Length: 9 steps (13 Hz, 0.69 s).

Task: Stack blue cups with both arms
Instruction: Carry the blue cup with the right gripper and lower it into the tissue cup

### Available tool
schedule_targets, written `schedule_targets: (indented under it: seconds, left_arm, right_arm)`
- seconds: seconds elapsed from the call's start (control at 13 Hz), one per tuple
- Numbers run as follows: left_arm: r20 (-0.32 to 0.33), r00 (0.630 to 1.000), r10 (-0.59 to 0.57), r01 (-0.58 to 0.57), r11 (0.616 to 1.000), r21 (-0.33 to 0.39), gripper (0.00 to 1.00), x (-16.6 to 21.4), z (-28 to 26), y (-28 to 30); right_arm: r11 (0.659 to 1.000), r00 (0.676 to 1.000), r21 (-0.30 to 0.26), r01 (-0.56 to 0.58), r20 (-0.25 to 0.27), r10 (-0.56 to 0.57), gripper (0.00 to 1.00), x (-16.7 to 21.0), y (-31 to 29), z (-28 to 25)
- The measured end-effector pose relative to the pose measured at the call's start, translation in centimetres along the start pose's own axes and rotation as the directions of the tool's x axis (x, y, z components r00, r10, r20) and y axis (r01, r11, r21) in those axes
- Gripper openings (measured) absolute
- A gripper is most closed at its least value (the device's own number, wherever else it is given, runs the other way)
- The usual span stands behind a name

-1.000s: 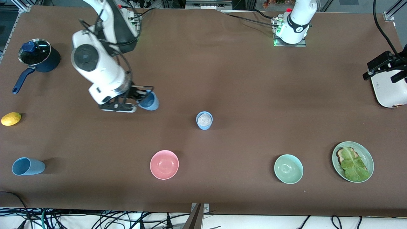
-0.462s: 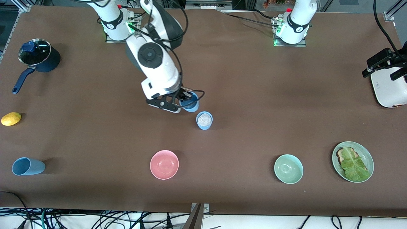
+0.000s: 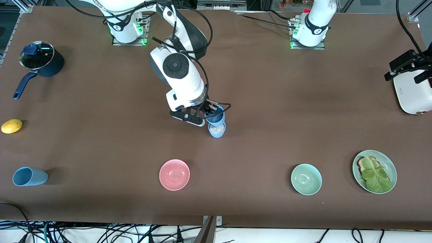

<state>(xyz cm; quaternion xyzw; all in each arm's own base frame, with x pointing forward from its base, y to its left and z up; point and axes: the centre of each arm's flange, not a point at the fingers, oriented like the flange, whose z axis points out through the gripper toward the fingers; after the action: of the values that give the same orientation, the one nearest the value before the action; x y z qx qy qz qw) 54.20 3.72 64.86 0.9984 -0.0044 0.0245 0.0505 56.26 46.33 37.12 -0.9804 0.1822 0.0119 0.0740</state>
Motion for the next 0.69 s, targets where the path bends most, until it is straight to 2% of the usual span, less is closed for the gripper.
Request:
schedule_targets:
  seconds: [0.69]
  left_arm:
    - [0.021,0.998,0.061,-0.062,0.997,0.047,1.00,-0.06,0.26,-0.03]
  right_arm:
    - [0.999,0.998,-0.015,0.034,-0.057,-0.035,0.04,0.34,-0.22,1.24]
